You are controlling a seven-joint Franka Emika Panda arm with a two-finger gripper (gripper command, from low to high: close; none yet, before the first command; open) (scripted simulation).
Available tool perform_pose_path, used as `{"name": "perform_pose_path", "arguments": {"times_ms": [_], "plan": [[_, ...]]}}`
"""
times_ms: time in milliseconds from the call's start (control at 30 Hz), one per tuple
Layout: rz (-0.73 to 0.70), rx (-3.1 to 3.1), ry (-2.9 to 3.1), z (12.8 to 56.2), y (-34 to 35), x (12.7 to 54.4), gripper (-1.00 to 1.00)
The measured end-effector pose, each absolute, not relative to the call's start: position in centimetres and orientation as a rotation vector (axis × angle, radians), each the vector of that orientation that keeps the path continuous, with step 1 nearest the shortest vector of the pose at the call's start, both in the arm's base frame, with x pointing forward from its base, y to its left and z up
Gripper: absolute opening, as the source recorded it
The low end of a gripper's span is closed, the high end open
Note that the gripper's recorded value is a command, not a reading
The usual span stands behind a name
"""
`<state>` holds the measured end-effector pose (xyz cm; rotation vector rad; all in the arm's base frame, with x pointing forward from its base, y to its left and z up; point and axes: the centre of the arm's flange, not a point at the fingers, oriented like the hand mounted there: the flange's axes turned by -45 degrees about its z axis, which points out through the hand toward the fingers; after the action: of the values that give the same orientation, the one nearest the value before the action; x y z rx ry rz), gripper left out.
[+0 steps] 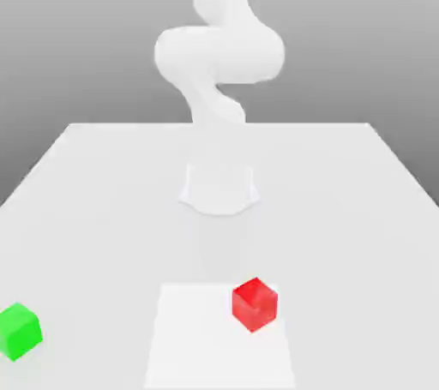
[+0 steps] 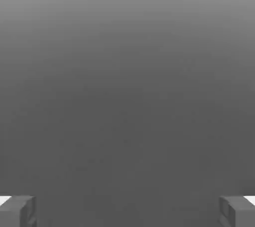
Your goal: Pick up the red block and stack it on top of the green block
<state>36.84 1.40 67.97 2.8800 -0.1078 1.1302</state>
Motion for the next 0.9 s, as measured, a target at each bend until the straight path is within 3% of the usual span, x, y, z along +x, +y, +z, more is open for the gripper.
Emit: {"name": "perform_pose_path", "arguments": {"times_ms": [433,900], "plan": [[0.671,2.799,-0.517,48.0,2.8,45.0,0.0],[0.27,2.778,-0.932,28.8,1.9,43.4,0.0]]}}
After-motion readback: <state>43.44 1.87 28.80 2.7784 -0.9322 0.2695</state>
